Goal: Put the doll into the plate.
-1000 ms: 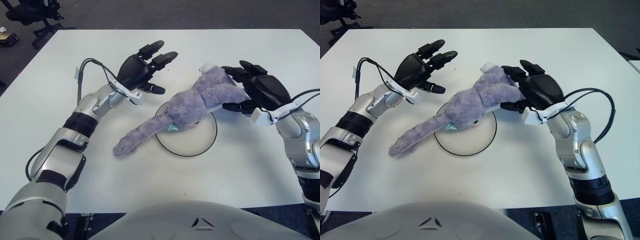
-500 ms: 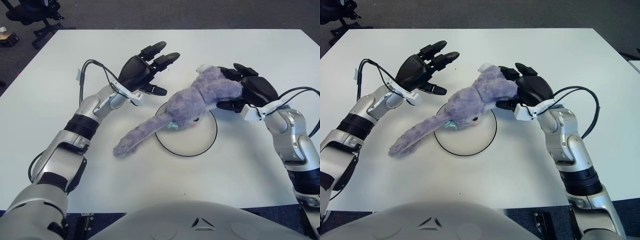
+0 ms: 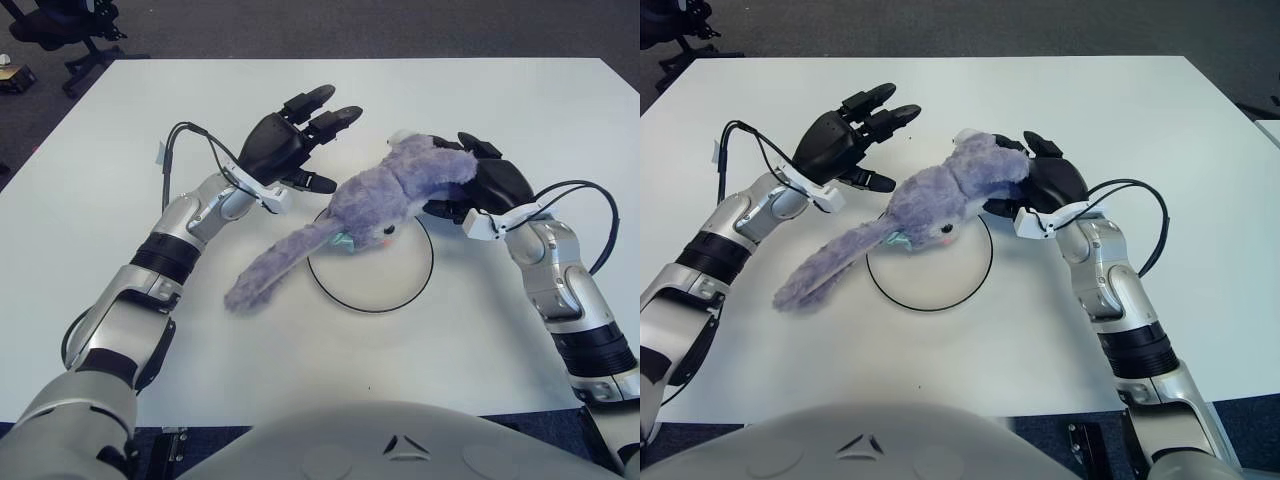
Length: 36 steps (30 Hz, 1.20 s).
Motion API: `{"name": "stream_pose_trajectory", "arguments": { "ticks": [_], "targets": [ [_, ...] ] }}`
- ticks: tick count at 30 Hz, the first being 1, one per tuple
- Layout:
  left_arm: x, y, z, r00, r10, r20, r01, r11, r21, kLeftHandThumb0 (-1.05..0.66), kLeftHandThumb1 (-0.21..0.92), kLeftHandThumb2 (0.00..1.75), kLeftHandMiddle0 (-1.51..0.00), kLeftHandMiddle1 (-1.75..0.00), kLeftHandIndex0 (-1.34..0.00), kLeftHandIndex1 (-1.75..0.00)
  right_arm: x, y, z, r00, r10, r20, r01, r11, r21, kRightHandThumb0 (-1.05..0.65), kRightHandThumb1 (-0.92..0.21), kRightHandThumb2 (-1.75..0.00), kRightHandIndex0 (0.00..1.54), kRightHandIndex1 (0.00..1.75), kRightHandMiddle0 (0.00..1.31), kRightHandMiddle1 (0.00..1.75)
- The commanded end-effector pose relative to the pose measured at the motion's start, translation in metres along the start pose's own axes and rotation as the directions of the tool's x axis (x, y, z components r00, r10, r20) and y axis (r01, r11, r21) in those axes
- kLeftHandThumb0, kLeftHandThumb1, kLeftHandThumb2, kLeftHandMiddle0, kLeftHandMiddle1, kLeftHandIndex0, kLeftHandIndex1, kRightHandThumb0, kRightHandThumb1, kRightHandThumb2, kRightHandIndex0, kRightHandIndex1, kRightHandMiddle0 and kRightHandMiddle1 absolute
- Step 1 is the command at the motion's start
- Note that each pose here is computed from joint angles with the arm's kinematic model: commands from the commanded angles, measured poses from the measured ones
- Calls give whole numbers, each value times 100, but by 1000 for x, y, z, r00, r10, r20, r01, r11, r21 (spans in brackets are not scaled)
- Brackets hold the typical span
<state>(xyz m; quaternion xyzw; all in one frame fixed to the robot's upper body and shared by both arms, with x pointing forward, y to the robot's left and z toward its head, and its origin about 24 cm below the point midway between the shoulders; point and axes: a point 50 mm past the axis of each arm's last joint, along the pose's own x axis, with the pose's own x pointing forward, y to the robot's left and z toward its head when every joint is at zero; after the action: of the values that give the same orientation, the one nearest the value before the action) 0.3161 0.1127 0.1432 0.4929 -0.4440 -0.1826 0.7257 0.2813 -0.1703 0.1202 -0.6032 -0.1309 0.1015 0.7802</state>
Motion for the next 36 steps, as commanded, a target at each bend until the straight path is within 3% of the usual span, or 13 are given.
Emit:
{"name": "stream_pose_trajectory", "arguments": {
  "ticks": [1, 9, 12, 14, 15, 17, 18, 20, 23, 28, 33, 36],
  "targets": [
    [-2, 2, 0, 1000, 14, -14, -14, 1000, -19, -85, 92, 48, -35, 0, -40, -9, -1, 13, -1, 999, 39, -2, -39, 999, -13, -92, -92, -49, 16, 4, 34, 12],
    [-1, 2, 1, 1000, 15, -19, -15, 999, -29, -85, 92, 48, -35, 0, -40, -9, 3, 23, -4, 1000, 16, 1, -16, 996, -84, -81, -92, -44, 44, 11, 60, 20],
    [-1, 2, 1, 1000, 15, -20, -16, 999, -31, -85, 92, 48, -35, 0, -40, -9, 3, 25, -5, 1000, 6, 3, -6, 996, -86, -78, -92, -42, 49, 14, 63, 22],
    [-1, 2, 2, 1000, 15, -20, -16, 999, -33, -85, 92, 48, -35, 0, -40, -9, 4, 27, -5, 1000, -2, 4, 2, 996, -87, -70, -92, -37, 31, 77, 56, 55],
    [-1, 2, 2, 1000, 16, -21, -16, 999, -34, -85, 92, 48, -35, 0, -40, -9, 4, 27, -5, 1000, -7, 5, 7, 996, -86, -69, -92, -36, 28, 87, 54, 62],
    [-1, 2, 2, 1000, 16, -21, -16, 999, -35, -85, 92, 47, -35, 0, -40, -9, 4, 28, -5, 1000, -14, 5, 15, 996, -83, -62, -92, -30, 18, 128, 46, 93],
    [-1, 2, 2, 1000, 16, -22, -17, 999, -36, -85, 92, 47, -35, 0, -40, -9, 5, 28, -5, 1000, -16, 5, 17, 997, -79, -61, -92, -29, 16, 135, 45, 99],
    [-1, 2, 2, 1000, 16, -23, -17, 999, -38, -85, 92, 47, -35, 0, -40, -9, 6, 27, -5, 1000, -18, 4, 18, 998, -60, -46, -92, -29, 13, 158, 44, 129],
    [-1, 2, 2, 1000, 16, -24, -17, 999, -39, -85, 92, 47, -35, 0, -40, -9, 7, 28, -7, 1000, -21, 6, 22, 999, -43, -40, -92, -29, 13, 169, 43, 144],
    [-1, 2, 2, 1000, 17, -26, -18, 999, -43, -85, 92, 47, -35, 0, -40, -9, 10, 31, -17, 998, -51, 30, 51, 999, -9, -37, -89, -35, 30, 174, 43, 152],
    [-1, 2, 2, 999, 18, -29, -19, 999, -45, -85, 92, 47, -35, 0, -40, -9, 11, 32, -20, 993, -103, 64, 103, 995, 6, -37, -79, -54, 43, 174, 44, 157],
    [-1, 2, 2, 999, 19, -32, -21, 999, -48, -85, 92, 47, -35, 0, -40, -9, 11, 31, -21, 986, -148, 79, 148, 989, 12, -39, -68, -77, 58, 175, 41, 167]
  ]
}}
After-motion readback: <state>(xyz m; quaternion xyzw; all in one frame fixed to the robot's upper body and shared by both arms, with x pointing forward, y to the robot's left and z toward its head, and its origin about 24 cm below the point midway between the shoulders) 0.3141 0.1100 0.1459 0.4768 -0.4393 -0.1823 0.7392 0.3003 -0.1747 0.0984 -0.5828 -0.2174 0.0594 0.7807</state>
